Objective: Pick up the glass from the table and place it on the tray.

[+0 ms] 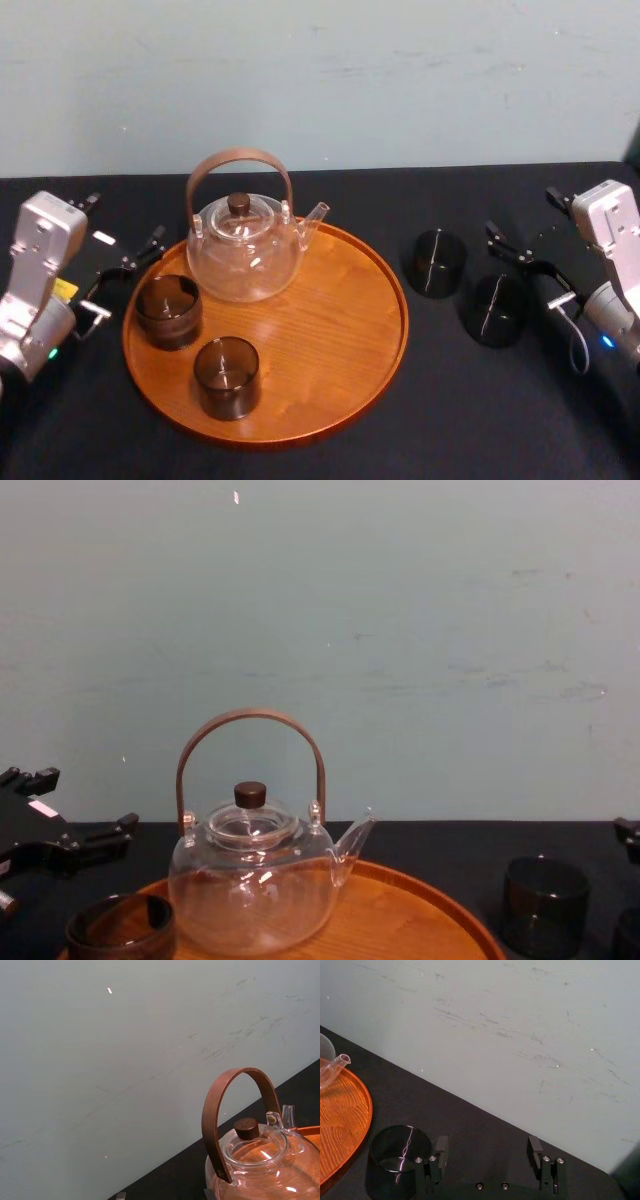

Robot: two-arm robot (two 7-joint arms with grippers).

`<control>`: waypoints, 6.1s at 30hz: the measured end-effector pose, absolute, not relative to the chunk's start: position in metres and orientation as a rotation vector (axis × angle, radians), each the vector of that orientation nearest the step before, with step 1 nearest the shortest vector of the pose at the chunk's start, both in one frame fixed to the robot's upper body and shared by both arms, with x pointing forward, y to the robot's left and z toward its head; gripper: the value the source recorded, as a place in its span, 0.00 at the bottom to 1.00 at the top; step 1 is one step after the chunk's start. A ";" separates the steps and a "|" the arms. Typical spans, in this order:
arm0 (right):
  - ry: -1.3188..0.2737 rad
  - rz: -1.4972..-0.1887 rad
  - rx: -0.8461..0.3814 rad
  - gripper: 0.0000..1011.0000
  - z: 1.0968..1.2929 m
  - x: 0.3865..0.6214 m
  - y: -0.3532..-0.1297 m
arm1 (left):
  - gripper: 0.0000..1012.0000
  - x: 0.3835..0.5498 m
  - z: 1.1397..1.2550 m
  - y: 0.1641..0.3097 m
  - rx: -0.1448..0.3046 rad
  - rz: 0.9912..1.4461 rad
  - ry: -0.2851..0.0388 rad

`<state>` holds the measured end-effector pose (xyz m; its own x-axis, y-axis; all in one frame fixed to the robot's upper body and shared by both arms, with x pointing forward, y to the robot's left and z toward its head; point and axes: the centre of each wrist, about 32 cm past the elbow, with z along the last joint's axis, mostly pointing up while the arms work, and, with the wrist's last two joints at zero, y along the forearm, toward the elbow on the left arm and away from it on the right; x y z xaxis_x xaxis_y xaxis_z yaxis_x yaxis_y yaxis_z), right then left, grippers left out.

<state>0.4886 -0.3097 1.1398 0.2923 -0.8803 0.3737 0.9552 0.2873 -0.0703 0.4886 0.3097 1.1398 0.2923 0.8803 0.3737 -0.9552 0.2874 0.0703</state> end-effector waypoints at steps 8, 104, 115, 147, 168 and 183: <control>-0.285 -1.248 -0.304 0.99 1.140 0.489 -0.310 | 0.99 0.489 1.140 0.310 0.304 1.248 -0.285; 0.016 -0.968 -0.447 0.99 1.161 0.417 -0.351 | 0.99 0.489 1.140 0.310 0.304 1.248 -0.285; 0.080 -0.992 -0.438 0.99 1.157 0.425 -0.351 | 0.99 0.489 1.140 0.310 0.304 1.248 -0.285; 0.127 -0.980 -0.442 0.99 1.154 0.465 -0.347 | 0.99 0.489 1.140 0.310 0.304 1.248 -0.285; 0.122 -0.958 -0.450 0.99 1.152 0.475 -0.342 | 0.99 0.489 1.140 0.310 0.304 1.248 -0.285; 0.125 -0.960 -0.445 0.89 1.152 0.475 -0.343 | 0.99 0.489 1.140 0.310 0.304 1.248 -0.285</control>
